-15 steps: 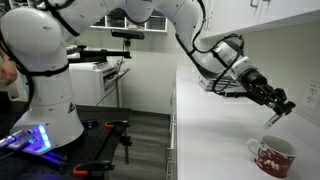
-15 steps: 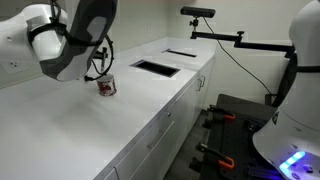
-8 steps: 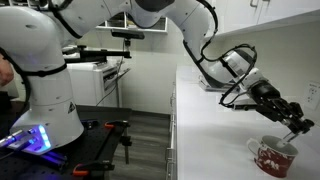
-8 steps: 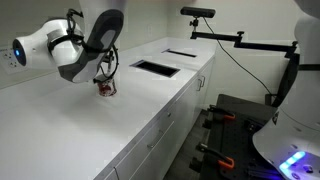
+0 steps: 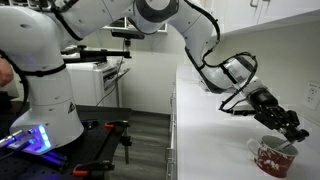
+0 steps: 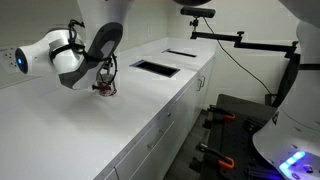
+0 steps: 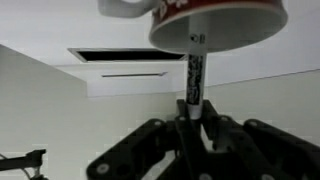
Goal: Put the marker in the cup
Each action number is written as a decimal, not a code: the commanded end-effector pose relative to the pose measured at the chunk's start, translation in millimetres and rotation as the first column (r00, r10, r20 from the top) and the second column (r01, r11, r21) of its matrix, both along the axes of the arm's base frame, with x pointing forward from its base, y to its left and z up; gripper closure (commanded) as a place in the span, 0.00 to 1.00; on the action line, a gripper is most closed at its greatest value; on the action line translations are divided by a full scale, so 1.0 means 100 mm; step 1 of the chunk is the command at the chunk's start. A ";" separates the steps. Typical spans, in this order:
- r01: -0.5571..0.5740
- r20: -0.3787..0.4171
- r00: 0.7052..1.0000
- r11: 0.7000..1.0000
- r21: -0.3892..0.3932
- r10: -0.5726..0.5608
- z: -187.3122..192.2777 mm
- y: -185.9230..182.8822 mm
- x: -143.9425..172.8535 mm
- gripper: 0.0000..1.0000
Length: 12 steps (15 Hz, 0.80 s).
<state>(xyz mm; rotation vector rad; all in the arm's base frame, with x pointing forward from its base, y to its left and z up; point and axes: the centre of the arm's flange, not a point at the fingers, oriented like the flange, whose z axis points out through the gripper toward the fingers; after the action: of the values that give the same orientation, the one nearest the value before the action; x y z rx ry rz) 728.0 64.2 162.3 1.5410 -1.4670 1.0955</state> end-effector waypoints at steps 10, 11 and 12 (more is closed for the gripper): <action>0.023 0.111 0.993 1.000 0.009 -0.024 0.53 0.07 0.09 0.00; 0.023 0.111 0.994 0.999 0.030 -0.026 0.62 0.08 0.09 0.00; 0.013 0.098 0.995 0.996 0.084 -0.022 0.69 0.10 0.09 0.00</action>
<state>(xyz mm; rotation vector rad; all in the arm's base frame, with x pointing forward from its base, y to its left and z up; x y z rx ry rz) 745.5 71.9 211.7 1.5153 -1.5362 1.1651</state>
